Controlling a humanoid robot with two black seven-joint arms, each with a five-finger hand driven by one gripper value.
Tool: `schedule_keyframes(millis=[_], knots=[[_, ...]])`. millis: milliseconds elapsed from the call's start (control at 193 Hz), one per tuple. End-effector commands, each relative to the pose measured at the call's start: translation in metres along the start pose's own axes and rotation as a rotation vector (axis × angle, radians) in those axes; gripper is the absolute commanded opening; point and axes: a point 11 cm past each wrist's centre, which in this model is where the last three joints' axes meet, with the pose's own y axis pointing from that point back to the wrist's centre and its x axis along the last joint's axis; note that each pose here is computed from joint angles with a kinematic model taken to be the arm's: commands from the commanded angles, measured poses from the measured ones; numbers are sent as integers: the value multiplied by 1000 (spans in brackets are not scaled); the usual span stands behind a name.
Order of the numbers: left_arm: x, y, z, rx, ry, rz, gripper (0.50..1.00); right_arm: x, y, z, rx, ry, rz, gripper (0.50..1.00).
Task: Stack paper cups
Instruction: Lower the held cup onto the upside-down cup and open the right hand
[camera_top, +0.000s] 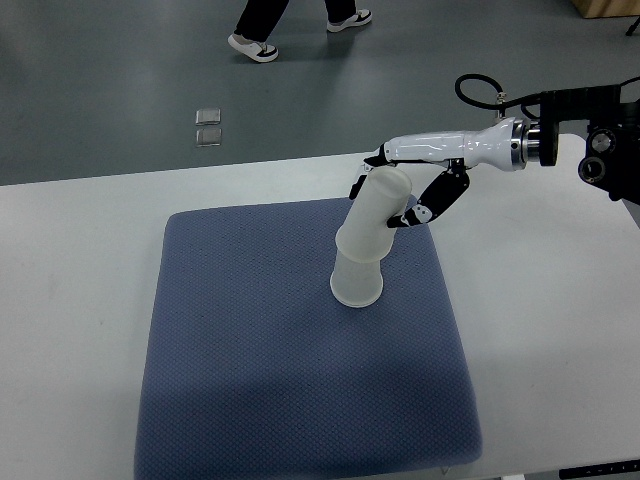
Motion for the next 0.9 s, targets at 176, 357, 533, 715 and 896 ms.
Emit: schedule_keyframes(millis=[176,357,533,715,896], knots=[[0,0,0,0,0,-1,1000,-4,-14,-2,-7,3,-11,643],[0,0,0,1,0,-1,1000,-9,-14,5,-22,-13,-10,670],[0,0,0,1,0,-1,1000,-10,-16,4,-18,-14,-9,703],[0,0,0,0,0,0,1000,-14,-22,3,-5,-20,1,868],[0,0,0,0,0,0,1000,-16,-20,6,-11,-29,3,911]])
